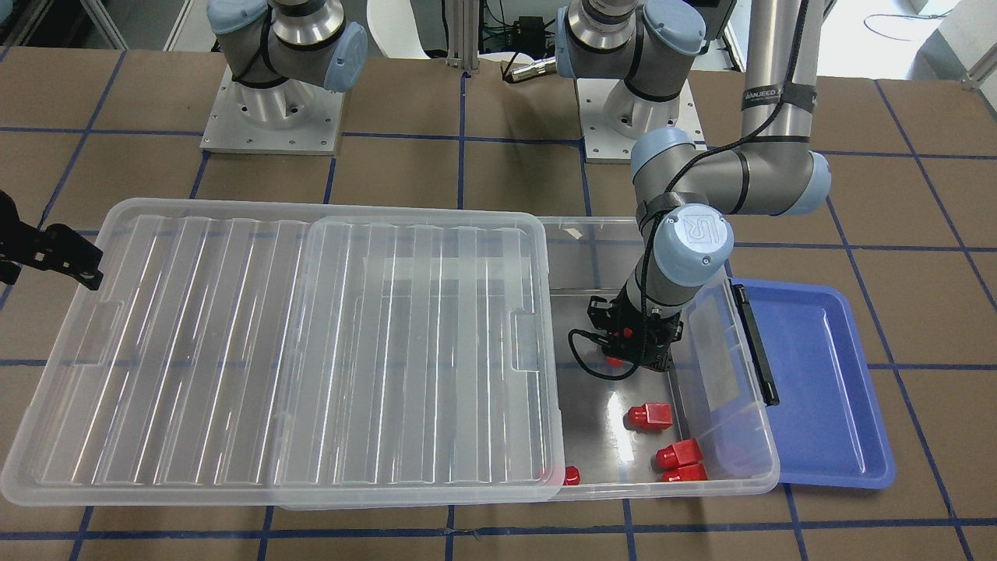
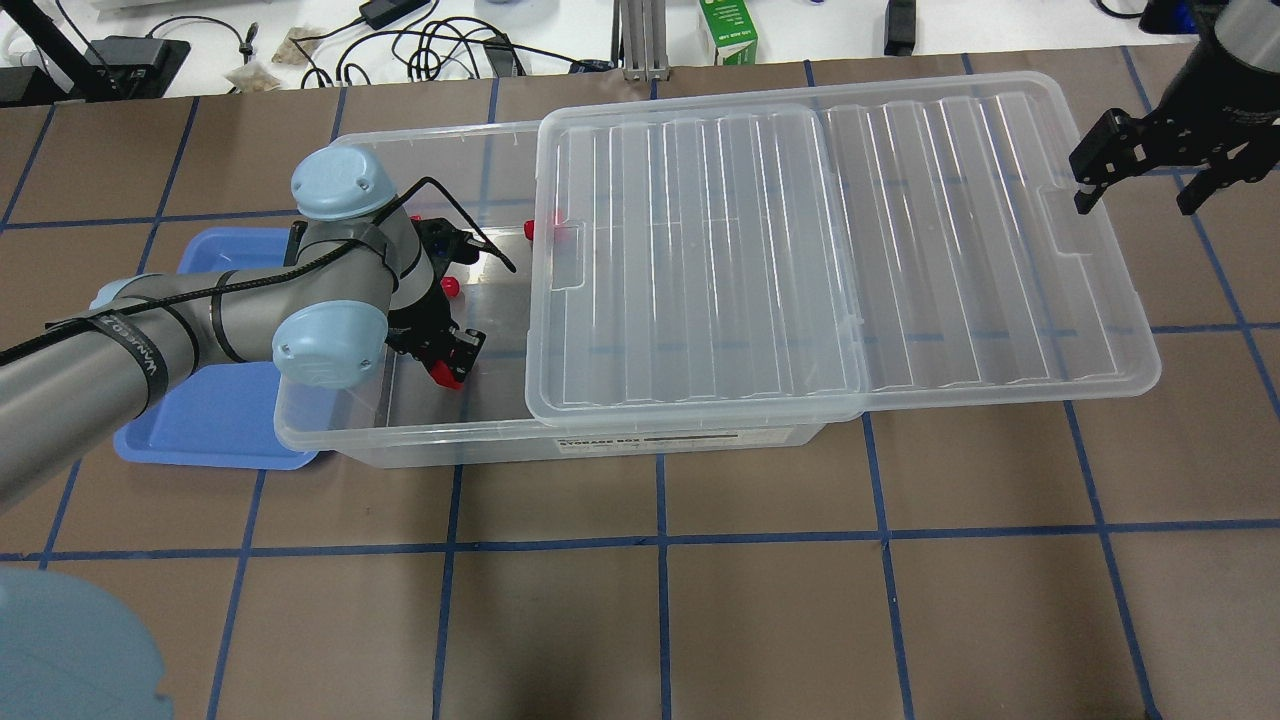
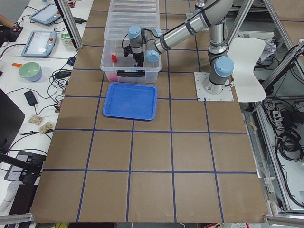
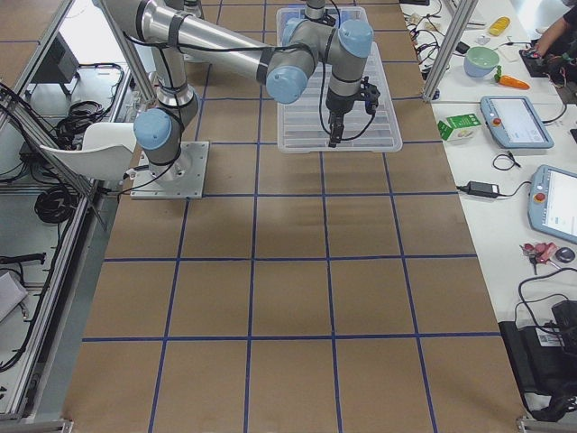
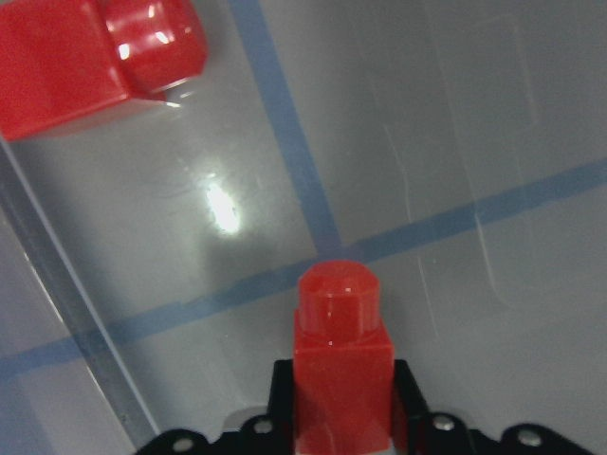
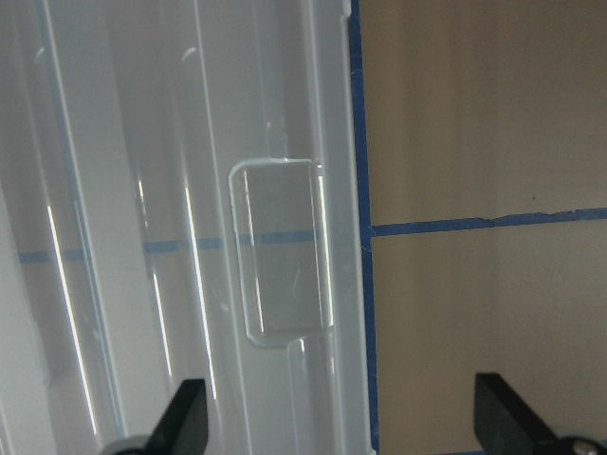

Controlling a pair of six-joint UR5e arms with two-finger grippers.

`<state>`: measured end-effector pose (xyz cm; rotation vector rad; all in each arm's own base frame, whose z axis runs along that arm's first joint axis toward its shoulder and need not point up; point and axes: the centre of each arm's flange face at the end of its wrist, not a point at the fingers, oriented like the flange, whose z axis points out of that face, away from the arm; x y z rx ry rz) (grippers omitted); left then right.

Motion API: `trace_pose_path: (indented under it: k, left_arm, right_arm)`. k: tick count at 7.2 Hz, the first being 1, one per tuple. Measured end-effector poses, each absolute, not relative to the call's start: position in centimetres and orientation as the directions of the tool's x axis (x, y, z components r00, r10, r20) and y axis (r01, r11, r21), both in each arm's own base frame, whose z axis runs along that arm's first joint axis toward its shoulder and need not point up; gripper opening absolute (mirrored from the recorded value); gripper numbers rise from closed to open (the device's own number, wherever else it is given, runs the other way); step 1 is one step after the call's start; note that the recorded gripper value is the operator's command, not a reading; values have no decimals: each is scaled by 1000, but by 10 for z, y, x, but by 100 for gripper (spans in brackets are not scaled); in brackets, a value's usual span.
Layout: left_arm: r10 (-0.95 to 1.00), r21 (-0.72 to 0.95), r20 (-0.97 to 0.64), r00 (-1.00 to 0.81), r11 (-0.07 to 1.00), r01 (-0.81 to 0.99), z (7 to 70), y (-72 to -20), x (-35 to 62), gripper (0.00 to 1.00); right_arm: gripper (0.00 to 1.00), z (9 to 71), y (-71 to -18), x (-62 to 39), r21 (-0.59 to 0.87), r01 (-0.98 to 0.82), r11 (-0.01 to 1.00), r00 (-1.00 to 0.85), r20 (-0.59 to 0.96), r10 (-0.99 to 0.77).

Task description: Place red block in blue tray from box

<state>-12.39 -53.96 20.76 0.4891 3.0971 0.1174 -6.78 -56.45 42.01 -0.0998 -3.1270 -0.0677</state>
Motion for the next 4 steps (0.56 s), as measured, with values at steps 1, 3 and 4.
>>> trace_pose_path:
  k: [1, 3, 4]
  left_arm:
    - [303, 58, 2, -953, 951, 302, 224, -544, -124, 0]
    - [285, 50, -4, -959, 957, 284, 278, -557, -121, 0]
    - [266, 59, -3, -964, 962, 265, 314, -566, -109, 0]
  right_arm:
    - [100, 419, -565, -68, 44, 64, 997, -998, 16, 64]
    - [100, 415, -566, -70, 51, 65, 997, -998, 20, 64]
    - [100, 413, -566, -72, 55, 67, 996, -998, 22, 65]
